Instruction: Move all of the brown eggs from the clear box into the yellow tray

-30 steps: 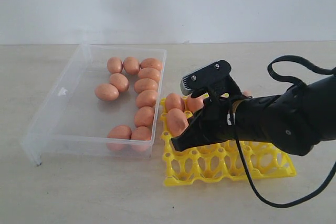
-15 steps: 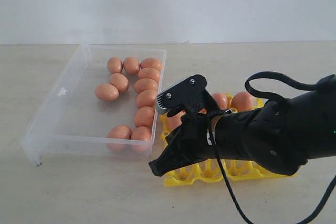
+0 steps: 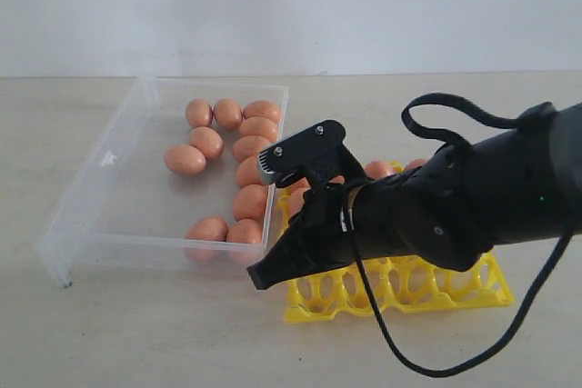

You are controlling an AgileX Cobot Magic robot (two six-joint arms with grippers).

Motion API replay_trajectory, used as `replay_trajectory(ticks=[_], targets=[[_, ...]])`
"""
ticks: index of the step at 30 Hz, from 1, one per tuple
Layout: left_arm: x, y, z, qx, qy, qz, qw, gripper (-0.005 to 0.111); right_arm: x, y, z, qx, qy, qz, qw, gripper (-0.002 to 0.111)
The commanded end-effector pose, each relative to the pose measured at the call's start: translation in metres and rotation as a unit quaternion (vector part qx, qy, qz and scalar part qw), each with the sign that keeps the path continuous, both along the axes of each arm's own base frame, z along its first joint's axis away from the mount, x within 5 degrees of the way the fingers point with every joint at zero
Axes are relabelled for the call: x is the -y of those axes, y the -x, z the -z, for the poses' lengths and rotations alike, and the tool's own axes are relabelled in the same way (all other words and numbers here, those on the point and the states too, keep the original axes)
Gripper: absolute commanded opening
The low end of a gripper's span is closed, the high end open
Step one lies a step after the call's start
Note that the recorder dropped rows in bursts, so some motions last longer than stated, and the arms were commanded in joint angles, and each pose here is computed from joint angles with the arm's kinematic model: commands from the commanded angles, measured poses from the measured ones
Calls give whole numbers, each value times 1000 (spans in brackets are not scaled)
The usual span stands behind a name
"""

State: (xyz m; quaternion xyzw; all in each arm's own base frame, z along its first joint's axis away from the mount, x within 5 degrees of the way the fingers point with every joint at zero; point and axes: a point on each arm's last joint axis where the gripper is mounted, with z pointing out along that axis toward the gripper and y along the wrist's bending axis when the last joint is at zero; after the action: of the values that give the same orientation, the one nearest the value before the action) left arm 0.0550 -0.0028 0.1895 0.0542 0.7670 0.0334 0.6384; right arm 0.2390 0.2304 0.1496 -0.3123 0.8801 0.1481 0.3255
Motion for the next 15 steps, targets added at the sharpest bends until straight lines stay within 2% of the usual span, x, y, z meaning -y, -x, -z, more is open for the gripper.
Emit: replay_trajectory(ticks=[1, 3, 8, 11, 14, 15], targets=[[0, 0, -1, 8, 8, 2, 1000, -4, 5, -9, 3, -8, 11, 12, 1000, -1], [0, 0, -1, 8, 8, 2, 1000, -4, 9, -10, -1, -9, 16, 14, 1000, -1], [0, 0, -1, 8, 8, 2, 1000, -4, 14, -4, -24, 45, 57, -58, 996, -1], [0, 0, -1, 8, 8, 2, 1000, -4, 15, -3, -28, 99, 93, -127, 983, -1], [0, 0, -1, 8, 8, 2, 1000, -4, 15, -2, -33, 88, 65, -95, 990, -1], [0, 0, -1, 8, 8, 2, 1000, -4, 15, -2, -34, 65, 38, -58, 996, -1]])
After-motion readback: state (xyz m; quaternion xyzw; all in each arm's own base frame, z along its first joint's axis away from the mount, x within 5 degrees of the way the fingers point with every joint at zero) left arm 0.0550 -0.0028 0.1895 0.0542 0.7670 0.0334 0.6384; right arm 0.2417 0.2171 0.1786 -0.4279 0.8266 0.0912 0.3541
